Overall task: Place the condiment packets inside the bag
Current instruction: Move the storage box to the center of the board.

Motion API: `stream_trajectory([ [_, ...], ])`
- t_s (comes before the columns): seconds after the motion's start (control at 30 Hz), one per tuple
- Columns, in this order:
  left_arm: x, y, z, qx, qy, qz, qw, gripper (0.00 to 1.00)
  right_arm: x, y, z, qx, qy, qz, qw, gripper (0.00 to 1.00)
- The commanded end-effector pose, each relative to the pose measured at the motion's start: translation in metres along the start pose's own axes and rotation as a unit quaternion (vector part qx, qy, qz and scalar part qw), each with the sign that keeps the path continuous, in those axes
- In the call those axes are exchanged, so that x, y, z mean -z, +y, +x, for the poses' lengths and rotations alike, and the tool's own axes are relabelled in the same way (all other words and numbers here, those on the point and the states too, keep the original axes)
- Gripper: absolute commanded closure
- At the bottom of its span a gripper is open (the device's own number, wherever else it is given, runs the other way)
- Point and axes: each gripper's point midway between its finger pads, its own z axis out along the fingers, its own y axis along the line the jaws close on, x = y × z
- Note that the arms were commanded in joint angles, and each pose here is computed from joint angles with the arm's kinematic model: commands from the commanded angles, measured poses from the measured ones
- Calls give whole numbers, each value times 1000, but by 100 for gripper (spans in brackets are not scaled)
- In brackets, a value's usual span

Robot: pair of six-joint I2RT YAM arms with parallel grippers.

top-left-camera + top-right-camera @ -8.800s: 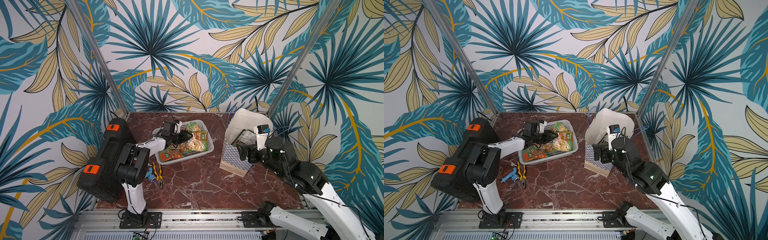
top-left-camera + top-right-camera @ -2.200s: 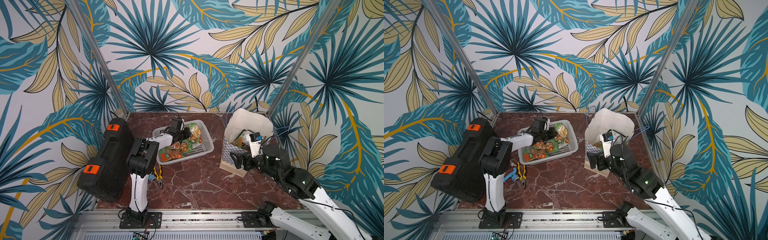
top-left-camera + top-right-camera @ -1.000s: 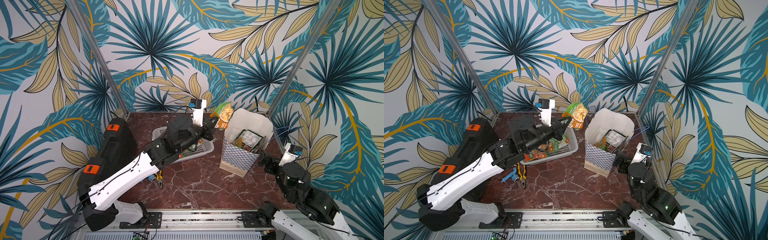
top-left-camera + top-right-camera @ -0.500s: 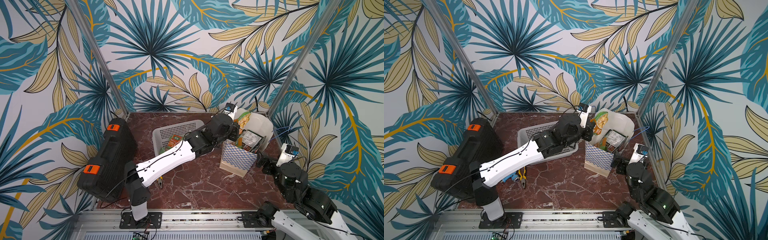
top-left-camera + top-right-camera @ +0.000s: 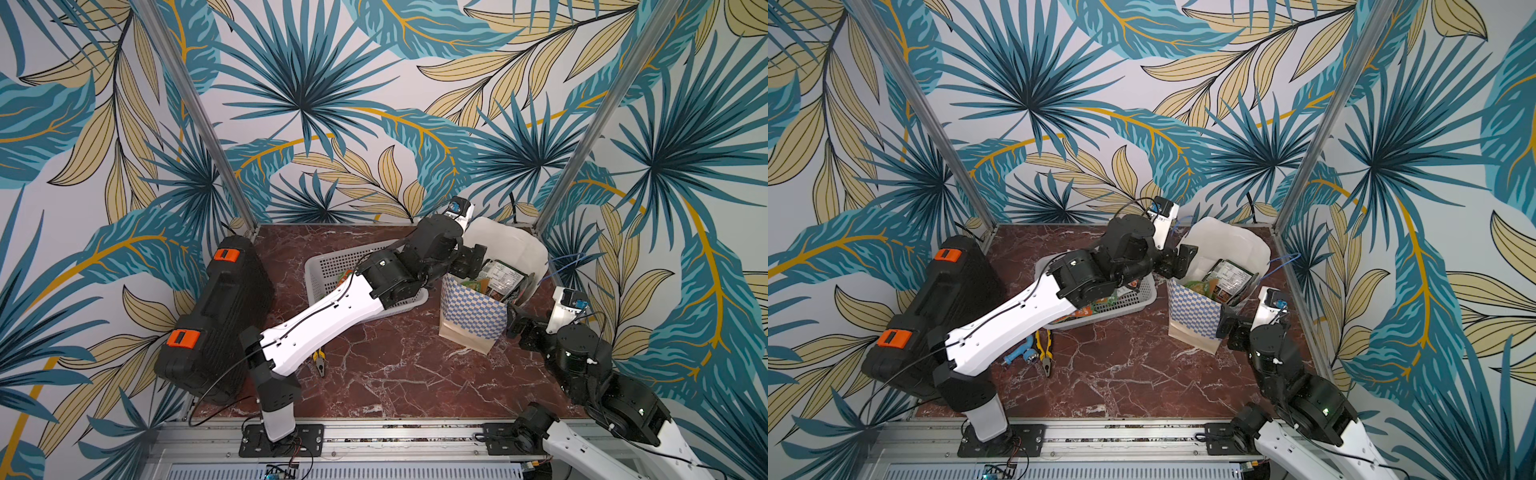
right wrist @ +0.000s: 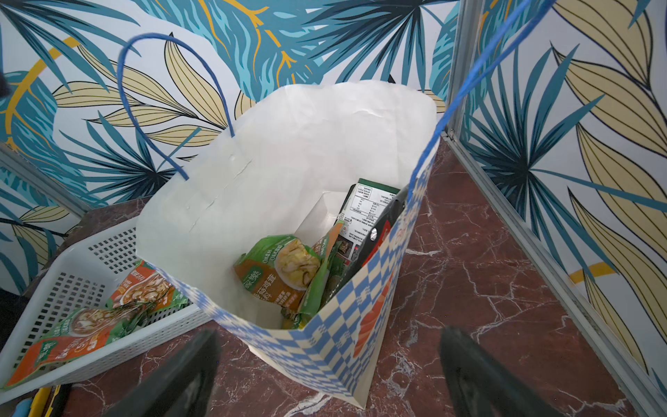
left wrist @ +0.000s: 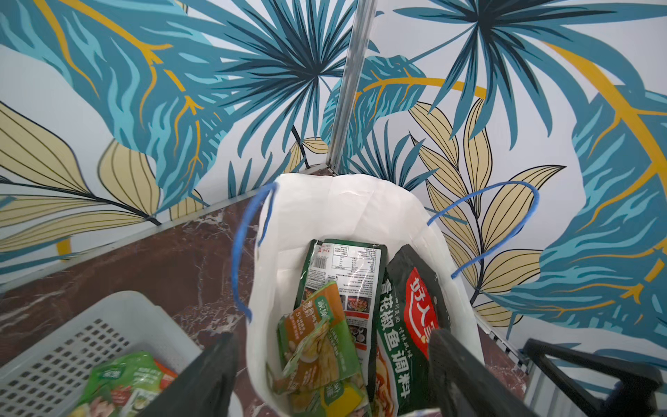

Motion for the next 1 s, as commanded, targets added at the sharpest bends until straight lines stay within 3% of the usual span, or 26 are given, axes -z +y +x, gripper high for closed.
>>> stream_trajectory([
  [0.0, 43, 19, -10, -16, -26, -27, 999, 4, -3, 15, 1, 7, 5, -31, 999, 1],
  [0.2, 79, 73, 18, -28, -29, -115, 993, 0, -6, 59, 1, 24, 28, -129, 991, 0],
  [0.43, 98, 175, 78, 56, -4, -205, 977, 0, -6, 122, 5, 41, 67, -258, 963, 1],
  [0.73, 121, 276, 142, 127, -13, -314, 941, 0, -8, 162, 4, 112, 97, -301, 942, 1],
  [0.97, 128, 329, 183, 183, -27, -372, 910, 0, -3, 204, 5, 170, 114, -347, 915, 1],
])
